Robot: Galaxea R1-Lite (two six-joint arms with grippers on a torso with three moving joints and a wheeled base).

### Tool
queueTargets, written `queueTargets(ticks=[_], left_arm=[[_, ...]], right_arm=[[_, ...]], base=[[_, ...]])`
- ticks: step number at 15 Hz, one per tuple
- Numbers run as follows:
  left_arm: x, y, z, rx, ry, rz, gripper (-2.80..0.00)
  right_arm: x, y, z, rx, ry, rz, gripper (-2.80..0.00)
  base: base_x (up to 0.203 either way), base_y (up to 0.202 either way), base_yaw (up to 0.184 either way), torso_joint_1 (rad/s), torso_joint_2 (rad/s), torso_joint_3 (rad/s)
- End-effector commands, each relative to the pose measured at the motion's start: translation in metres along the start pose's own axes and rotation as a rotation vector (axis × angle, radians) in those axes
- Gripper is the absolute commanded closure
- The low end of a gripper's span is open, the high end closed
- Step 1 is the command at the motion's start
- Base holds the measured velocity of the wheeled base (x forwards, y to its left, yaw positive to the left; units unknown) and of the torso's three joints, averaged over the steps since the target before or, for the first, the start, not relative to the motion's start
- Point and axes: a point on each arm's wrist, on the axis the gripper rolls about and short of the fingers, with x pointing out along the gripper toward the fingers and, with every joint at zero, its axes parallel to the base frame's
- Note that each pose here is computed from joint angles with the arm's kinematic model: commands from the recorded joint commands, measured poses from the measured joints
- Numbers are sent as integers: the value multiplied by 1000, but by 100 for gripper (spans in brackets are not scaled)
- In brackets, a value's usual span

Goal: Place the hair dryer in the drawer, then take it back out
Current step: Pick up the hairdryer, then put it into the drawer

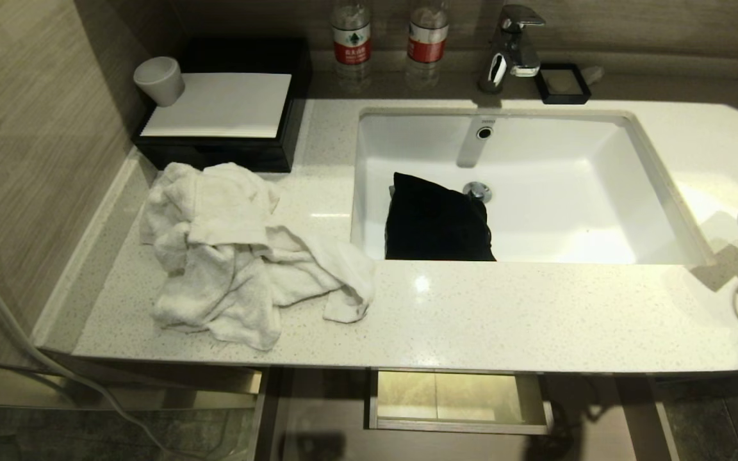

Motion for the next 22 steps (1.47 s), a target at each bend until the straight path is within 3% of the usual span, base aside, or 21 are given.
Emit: queueTargets(ticks=[1,16,22], left_arm=[[0,0,0,0,1,0,0],[0,0,0,0,1,0,0],[0,0,0,0,1,0,0]], right_arm=[[-6,7,2,-10,-2,-5,0],[-23,32,6,-13,-16,11,0],[-23,39,4,-13,-14,25,0]], base=[[0,0,0,0,0,0],[0,0,0,0,0,0],[0,0,0,-291,204,-91]])
